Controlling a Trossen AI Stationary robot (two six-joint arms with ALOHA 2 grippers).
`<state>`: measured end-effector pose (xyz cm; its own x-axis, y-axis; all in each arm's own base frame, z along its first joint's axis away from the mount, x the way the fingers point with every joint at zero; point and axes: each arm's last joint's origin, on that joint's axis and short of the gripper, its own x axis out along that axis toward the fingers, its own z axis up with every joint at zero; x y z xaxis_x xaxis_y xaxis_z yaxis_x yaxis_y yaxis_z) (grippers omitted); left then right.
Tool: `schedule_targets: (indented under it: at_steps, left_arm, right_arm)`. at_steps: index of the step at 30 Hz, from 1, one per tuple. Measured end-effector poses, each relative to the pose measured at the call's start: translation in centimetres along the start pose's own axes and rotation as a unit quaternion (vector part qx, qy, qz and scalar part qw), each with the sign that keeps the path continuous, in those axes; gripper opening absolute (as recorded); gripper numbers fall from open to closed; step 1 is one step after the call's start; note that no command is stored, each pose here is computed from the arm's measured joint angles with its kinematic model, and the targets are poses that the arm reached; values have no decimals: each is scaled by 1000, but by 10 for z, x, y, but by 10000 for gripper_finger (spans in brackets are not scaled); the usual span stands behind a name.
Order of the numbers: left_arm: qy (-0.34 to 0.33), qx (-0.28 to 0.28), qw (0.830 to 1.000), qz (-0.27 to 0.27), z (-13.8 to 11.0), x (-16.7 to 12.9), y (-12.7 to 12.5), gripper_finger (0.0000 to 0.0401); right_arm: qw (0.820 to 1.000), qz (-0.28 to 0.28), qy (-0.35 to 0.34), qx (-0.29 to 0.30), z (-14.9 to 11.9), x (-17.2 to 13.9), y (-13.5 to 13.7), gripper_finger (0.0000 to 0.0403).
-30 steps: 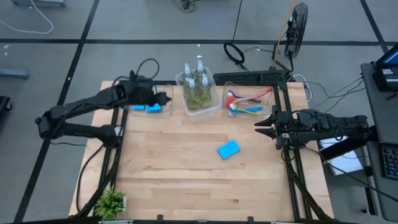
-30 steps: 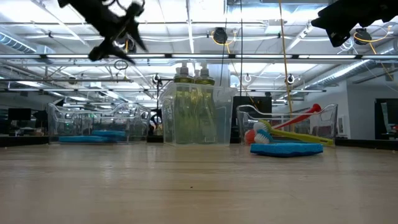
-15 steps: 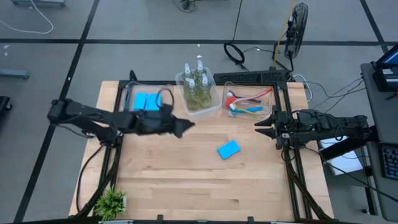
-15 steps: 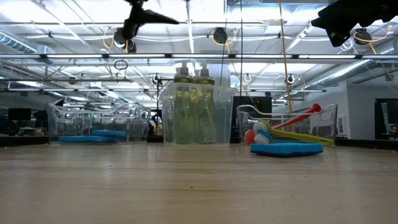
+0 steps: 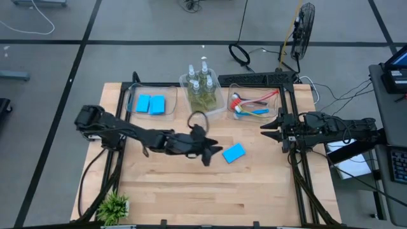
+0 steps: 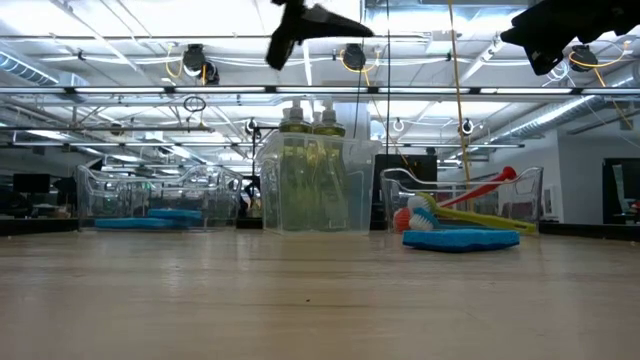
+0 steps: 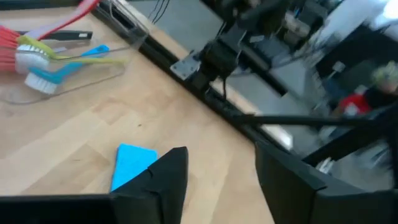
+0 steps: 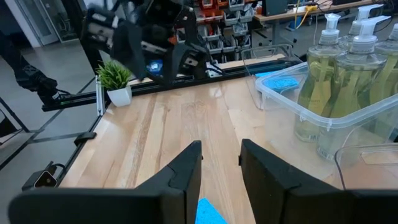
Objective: Pick & Place Kitchen Sink Supplies
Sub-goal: Put the blue sponge into the left transparent bin
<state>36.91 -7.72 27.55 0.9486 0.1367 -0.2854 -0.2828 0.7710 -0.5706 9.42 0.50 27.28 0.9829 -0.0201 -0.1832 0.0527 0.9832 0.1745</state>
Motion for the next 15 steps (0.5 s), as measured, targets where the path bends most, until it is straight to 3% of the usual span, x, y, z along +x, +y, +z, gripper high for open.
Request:
schedule_targets:
  at_steps: [5,15]
  left_arm:
    - [63,59,996,34,7,20,-15,147]
    - [115,87,987,77,-4,59,-13,111]
  right_arm:
    - [1000,2,0,23,0,0,0,100]
    - [999,4,6,34,-1,0,0,100]
